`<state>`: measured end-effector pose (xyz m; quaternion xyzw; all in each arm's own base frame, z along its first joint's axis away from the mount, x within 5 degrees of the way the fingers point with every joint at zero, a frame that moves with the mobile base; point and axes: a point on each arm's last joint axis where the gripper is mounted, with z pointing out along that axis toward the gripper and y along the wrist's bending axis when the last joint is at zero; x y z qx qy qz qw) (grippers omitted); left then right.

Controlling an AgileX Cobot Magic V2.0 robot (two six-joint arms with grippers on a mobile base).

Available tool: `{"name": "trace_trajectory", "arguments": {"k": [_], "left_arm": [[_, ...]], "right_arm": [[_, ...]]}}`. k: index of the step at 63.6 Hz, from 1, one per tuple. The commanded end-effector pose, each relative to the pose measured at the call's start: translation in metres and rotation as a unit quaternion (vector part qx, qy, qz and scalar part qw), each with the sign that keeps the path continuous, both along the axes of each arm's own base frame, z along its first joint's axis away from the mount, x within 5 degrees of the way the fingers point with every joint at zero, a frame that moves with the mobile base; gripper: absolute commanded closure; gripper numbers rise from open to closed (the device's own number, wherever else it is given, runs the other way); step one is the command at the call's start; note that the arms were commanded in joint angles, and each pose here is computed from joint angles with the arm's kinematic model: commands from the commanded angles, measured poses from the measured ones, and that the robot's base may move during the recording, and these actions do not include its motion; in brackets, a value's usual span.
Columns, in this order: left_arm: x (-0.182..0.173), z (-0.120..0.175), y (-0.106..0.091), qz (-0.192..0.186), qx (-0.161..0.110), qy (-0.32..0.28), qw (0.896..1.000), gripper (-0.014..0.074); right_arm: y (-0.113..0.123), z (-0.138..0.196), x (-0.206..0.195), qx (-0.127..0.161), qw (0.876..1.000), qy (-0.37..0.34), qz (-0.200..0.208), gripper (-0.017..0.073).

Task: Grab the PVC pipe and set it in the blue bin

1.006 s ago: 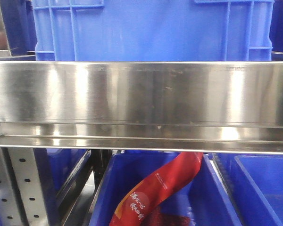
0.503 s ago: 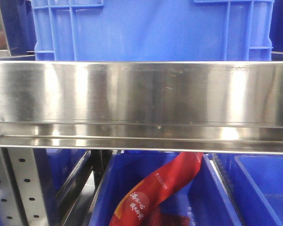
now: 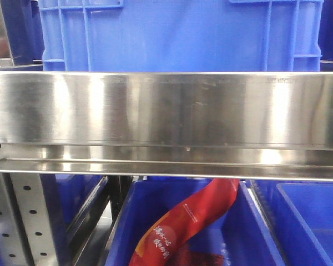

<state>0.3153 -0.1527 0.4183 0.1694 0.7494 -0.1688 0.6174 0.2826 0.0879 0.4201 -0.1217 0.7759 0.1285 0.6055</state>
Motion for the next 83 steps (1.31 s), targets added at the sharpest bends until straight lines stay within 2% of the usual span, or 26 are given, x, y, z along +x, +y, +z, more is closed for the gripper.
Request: {"name": "trace_trajectory", "arguments": {"k": [1, 4, 9, 17, 27, 35, 43, 52, 64, 69, 74, 83], "left_arm": [[-0.012, 0.018, 0.003, -0.002, -0.018, -0.024, 1.0, 0.0625], [-0.013, 0.019, 0.004, -0.002, -0.018, -0.025, 1.0, 0.0708], [-0.013, 0.019, 0.004, -0.002, -0.018, -0.025, 1.0, 0.0704], [-0.016, 0.024, 0.006, -0.001, -0.021, -0.032, 0.999, 0.0704], [-0.045, 0.048, 0.019, -0.004, -0.036, -0.061, 0.997, 0.0704], [-0.071, 0.051, 0.033, 0.002, -0.051, -0.088, 0.995, 0.0704], [-0.096, 0.028, 0.046, 0.014, -0.07, -0.091, 0.993, 0.0704], [-0.127, -0.012, 0.062, 0.018, -0.07, -0.061, 0.996, 0.0704], [-0.168, -0.049, 0.087, 0.048, -0.111, -0.099, 0.988, 0.0704], [-0.179, -0.061, 0.095, 0.06, -0.123, -0.121, 0.983, 0.0704], [-0.189, -0.073, 0.101, 0.065, -0.138, -0.117, 0.981, 0.0704], [-0.193, -0.083, 0.103, 0.065, -0.135, -0.109, 0.983, 0.0704]], "right_arm": [[-0.003, 0.015, -0.008, 0.007, 0.999, -0.042, -0.006, 0.0463], [-0.003, 0.016, -0.008, 0.008, 0.999, -0.045, -0.006, 0.0566], [-0.004, 0.015, -0.007, 0.006, 0.999, -0.043, -0.008, 0.0728], [-0.005, 0.015, -0.009, 0.004, 0.999, -0.036, -0.006, 0.0727], [-0.012, 0.041, -0.039, 0.036, 0.996, -0.076, -0.004, 0.0727], [-0.02, 0.046, -0.06, 0.021, 0.993, -0.115, -0.013, 0.0727], [-0.026, 0.022, -0.074, 0.022, 0.992, -0.12, -0.025, 0.0727], [-0.034, -0.005, -0.097, 0.034, 0.992, -0.12, -0.033, 0.0727], [-0.043, -0.043, -0.13, 0.028, 0.994, -0.1, -0.033, 0.0727], [-0.046, -0.052, -0.141, 0.029, 0.994, -0.103, -0.033, 0.0727], [-0.048, -0.057, -0.148, 0.029, 0.994, -0.104, -0.033, 0.0727], [-0.049, -0.057, -0.151, 0.03, 0.993, -0.106, -0.032, 0.0727]]}}
